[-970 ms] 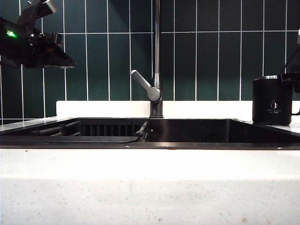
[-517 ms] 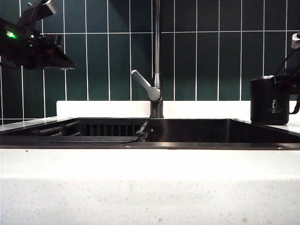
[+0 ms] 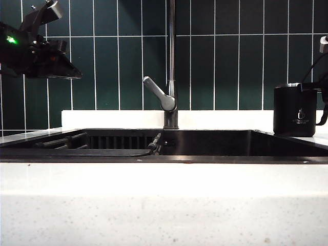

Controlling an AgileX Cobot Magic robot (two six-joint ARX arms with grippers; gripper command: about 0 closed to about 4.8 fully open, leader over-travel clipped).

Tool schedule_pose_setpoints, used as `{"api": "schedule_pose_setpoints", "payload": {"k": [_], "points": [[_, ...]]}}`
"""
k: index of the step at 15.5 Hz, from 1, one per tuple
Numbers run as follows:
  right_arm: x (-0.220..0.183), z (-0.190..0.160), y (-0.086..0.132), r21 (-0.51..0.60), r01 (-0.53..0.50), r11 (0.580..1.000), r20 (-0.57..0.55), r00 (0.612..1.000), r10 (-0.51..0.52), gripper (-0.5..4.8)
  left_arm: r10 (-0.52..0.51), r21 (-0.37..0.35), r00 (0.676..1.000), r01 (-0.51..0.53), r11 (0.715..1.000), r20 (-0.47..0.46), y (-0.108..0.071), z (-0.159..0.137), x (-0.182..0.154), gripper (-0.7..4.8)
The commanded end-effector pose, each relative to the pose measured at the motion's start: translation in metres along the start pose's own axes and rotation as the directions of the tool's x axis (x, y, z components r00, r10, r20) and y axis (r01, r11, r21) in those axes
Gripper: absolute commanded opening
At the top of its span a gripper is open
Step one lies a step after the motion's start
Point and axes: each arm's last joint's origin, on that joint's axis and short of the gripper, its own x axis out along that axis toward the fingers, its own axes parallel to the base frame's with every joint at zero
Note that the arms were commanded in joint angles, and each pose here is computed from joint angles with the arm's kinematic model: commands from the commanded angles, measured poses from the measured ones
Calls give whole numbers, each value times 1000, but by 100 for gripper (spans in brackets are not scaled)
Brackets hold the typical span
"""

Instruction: Pick up the mug next to the sink, go to the faucet to get some water, pour the water into the sink, and finally put the mug back to its place.

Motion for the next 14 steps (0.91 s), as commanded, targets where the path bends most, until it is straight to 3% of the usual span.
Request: {"api": "schedule_pose_setpoints", "payload": {"k": [1, 6, 7, 9, 14], "points": [[0, 5, 2, -54, -55, 997, 28, 998, 57, 25, 0, 12, 1000, 0, 1000, 17, 0, 3, -1, 93], [0, 2, 4, -79, -109, 991, 4, 994, 110, 36, -32, 12, 999, 32, 999, 22, -1, 4, -1, 93], [0, -1, 4, -81, -126, 989, -27, 992, 124, 120, -32, 13, 999, 32, 999, 23, -1, 4, -1, 93], [-1, -5, 4, -83, -133, 988, -72, 989, 127, 208, -28, 13, 999, 28, 1000, 23, -1, 4, -1, 93], [0, -5, -2, -142, -91, 986, -67, 994, 82, 212, -28, 13, 999, 27, 1000, 23, -1, 4, -1, 93]]}}
